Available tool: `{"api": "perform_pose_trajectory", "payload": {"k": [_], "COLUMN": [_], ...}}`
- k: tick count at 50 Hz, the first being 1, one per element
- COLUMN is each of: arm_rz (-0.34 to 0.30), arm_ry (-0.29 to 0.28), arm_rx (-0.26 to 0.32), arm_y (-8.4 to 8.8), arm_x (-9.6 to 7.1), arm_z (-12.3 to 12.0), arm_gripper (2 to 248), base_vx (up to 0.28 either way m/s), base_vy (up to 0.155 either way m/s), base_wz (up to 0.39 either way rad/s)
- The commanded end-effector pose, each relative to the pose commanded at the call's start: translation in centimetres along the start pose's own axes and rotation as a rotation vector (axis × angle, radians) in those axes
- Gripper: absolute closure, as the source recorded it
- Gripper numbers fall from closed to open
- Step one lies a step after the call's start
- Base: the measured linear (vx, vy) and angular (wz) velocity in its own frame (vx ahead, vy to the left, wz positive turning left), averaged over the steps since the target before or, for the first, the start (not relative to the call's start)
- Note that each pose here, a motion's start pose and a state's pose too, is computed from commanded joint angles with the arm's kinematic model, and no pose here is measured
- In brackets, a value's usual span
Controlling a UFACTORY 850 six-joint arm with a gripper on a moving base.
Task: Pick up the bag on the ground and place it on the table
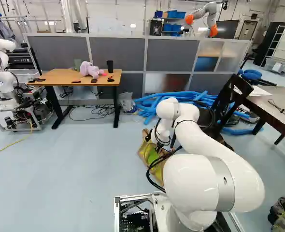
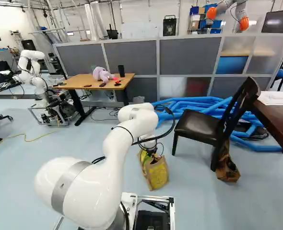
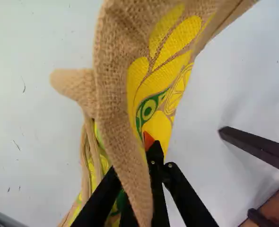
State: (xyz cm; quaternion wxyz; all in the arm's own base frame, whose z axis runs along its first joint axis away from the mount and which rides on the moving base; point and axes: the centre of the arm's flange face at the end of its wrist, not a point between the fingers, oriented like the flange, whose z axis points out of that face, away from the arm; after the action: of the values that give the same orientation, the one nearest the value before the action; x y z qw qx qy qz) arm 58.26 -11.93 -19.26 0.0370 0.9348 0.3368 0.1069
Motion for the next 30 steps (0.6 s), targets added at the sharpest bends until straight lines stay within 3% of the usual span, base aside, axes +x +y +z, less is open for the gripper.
{"api": "perform_pose_trajectory", "payload": {"k": [17, 30], "arm_rz": [0.000, 0.000], "arm_ry": [0.000, -0.001], "arm_rx": [0.000, 0.002], "arm_y": [0.0, 0.3], "arm_x": [0.0, 0.4], "arm_z": [-0.1, -1.6], "arm_gripper": [229, 229], "base_vx": [0.000, 0.000], "base_vy": [0.000, 0.000], "base_wz": [0.000, 0.000]}}
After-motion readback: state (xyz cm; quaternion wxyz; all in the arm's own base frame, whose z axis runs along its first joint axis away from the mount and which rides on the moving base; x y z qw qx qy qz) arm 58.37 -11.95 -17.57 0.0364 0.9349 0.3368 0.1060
